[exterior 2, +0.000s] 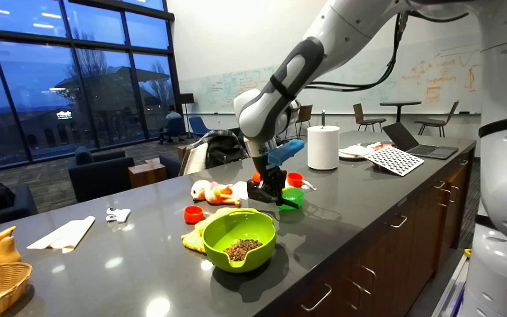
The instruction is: Use the black spoon to stir in the green bowl
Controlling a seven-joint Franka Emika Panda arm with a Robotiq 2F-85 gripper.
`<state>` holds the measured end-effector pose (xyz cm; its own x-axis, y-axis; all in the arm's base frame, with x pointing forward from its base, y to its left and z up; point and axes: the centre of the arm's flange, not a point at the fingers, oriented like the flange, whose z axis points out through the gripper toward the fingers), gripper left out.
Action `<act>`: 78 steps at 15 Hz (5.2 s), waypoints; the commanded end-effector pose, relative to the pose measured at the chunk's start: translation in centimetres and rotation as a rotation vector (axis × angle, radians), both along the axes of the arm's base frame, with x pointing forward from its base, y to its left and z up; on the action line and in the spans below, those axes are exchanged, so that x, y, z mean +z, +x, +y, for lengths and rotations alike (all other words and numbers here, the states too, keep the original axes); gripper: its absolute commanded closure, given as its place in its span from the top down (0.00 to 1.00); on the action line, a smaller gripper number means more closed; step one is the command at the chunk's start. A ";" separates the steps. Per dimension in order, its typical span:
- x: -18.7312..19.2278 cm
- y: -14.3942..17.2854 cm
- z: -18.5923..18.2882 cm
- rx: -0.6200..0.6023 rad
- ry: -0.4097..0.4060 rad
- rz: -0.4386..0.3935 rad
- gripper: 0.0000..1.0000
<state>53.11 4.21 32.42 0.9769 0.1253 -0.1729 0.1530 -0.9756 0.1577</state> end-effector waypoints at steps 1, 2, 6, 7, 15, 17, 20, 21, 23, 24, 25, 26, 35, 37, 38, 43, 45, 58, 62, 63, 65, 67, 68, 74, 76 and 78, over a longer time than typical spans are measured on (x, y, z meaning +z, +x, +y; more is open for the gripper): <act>6.0 -0.3 3.3 0.031 -0.039 0.105 0.01; 7.2 -0.5 4.2 0.044 -0.039 0.141 0.01; 12.0 -1.4 8.6 0.067 -0.027 0.270 0.01; 12.8 -1.7 9.3 0.065 -0.002 0.303 0.01; 14.7 -2.5 11.9 -0.038 0.185 0.562 0.01; 12.8 -1.8 11.8 -0.038 0.220 0.603 0.01; 9.5 -0.3 11.3 -0.030 0.281 0.637 0.01; 8.5 0.1 11.0 -0.034 0.296 0.651 0.01; 6.2 1.1 10.3 -0.035 0.342 0.674 0.01; 5.2 1.6 10.0 -0.037 0.364 0.689 0.01; 4.0 2.0 9.6 -0.035 0.385 0.700 0.01; 3.1 2.4 9.3 -0.036 0.403 0.713 0.01; -2.1 5.3 8.1 0.011 0.498 0.759 0.01; -2.5 5.7 8.2 0.029 0.497 0.760 0.29; -2.5 5.9 8.3 0.036 0.493 0.761 0.30; -2.2 6.9 8.9 0.062 0.450 0.716 0.60; -2.0 7.1 9.3 0.077 0.401 0.685 0.74; -0.5 6.3 12.1 -0.070 0.145 0.348 1.00; 0.9 6.1 12.9 -0.077 0.118 0.315 1.00; 1.2 6.0 13.1 -0.080 0.113 0.308 1.00; 1.7 5.5 13.3 -0.110 0.102 0.306 1.00; 2.2 4.6 13.2 -0.177 0.065 0.297 1.00; 2.5 3.9 13.0 -0.213 0.047 0.298 1.00; 3.8 -0.9 10.4 -0.289 -0.066 0.348 1.00; 3.9 -2.2 9.7 -0.293 -0.056 0.363 1.00; 3.5 -3.2 9.0 -0.299 -0.035 0.374 1.00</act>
<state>53.05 14.77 35.40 0.8396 -0.1590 -0.5194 -0.0674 -0.9793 0.1910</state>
